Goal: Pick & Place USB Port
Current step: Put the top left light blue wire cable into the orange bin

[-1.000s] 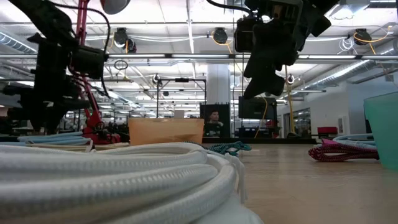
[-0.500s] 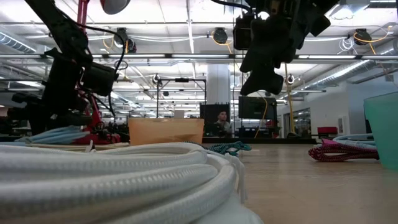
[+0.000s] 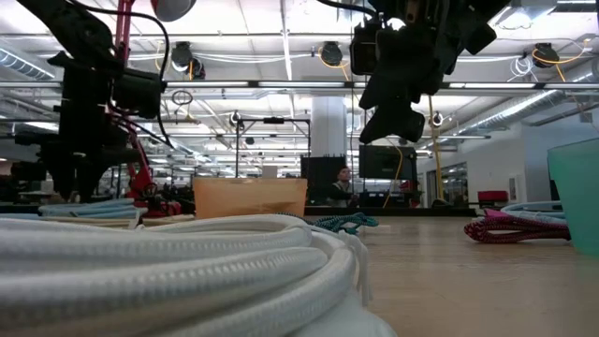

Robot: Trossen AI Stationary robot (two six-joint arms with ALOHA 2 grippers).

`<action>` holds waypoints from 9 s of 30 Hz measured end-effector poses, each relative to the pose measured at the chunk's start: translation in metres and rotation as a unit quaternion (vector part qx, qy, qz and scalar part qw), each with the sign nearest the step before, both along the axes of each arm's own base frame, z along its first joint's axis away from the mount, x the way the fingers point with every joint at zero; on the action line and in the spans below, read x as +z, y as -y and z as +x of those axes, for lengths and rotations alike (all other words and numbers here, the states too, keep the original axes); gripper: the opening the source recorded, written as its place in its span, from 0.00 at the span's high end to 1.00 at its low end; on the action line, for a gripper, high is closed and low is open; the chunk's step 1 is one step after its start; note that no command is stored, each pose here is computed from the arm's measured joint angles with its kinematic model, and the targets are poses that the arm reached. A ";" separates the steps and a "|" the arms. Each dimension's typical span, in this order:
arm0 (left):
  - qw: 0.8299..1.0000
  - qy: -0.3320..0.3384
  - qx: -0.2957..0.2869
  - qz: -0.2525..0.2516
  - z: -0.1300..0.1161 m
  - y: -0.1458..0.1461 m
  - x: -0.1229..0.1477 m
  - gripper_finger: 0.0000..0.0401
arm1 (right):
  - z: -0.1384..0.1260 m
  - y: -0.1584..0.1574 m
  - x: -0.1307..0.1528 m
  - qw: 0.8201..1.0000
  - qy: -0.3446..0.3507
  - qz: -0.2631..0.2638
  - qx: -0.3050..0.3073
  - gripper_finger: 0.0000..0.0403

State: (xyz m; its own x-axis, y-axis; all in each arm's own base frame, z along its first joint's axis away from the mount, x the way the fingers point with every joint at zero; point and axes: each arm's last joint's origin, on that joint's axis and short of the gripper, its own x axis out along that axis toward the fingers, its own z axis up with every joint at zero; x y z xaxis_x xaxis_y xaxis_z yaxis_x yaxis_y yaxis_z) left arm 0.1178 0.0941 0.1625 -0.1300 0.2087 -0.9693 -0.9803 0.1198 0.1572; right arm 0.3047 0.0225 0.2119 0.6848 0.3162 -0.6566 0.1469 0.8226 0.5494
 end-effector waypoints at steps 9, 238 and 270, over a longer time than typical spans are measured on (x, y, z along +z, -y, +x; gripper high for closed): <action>1.000 -0.003 0.026 -0.015 -0.013 -0.014 -0.015 0.60 | 0.000 0.000 0.000 1.000 0.000 0.001 -0.002 0.46; 0.807 -0.057 -0.569 0.146 0.230 -0.072 0.120 0.97 | -0.049 0.001 0.125 0.920 0.311 0.095 -0.218 0.56; 0.776 -0.098 -0.610 0.123 0.246 -0.099 0.035 0.97 | -0.048 0.001 0.125 0.920 0.315 0.093 -0.216 0.58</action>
